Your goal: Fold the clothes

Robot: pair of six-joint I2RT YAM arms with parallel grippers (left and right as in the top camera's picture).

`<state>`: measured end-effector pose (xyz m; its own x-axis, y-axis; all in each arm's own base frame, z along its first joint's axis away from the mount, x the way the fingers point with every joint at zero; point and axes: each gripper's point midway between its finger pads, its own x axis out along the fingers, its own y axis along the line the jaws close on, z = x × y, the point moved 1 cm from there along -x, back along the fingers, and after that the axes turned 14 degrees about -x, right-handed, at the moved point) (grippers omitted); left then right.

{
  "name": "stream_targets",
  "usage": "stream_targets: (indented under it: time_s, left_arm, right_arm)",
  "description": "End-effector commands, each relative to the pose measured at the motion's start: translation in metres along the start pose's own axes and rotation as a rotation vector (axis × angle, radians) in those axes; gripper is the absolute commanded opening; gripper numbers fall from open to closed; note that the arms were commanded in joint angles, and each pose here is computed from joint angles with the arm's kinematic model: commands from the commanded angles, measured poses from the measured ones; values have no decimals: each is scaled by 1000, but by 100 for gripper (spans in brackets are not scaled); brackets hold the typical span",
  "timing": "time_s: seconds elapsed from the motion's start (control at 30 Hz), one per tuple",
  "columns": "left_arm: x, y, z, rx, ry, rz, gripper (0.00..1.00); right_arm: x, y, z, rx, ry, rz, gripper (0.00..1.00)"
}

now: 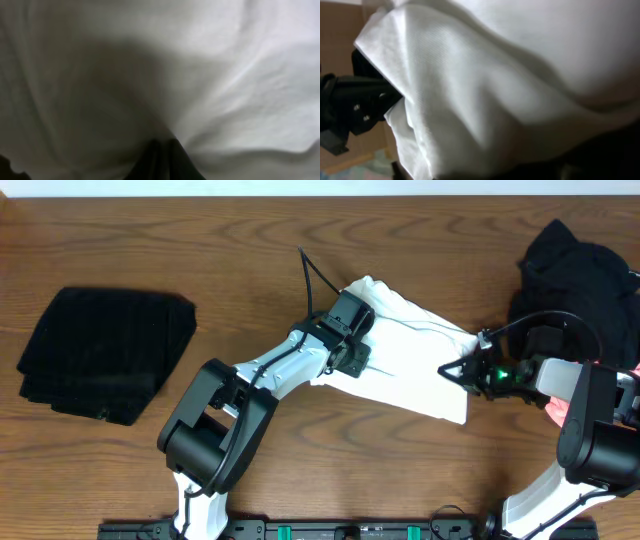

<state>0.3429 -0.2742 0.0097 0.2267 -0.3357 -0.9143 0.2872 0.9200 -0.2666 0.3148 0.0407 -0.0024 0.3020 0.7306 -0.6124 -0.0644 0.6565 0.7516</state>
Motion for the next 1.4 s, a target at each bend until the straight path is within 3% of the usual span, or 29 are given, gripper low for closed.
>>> stream_targets:
  time_s: [0.0,0.3,0.67,0.97,1.37]
  left_arm:
    - [23,20,-44,-31,152,58,9]
    - [-11,22,-21,-156,88,57,10]
    - [-133,37,30,-306,-174,-6,13]
    - [-233,73,39,-402,-382,-12,16]
    - [-263,77,25,-416,-417,-8,16]
  right_arm:
    - [-4,-53,-30,55,130,-331,1]
    - [-94,-50,24,53,133,-757,1]
    - [-152,-10,89,-82,100,-1043,1]
    - [-104,66,106,-425,167,-1159,1]
    - [5,113,53,-673,367,-1087,1]
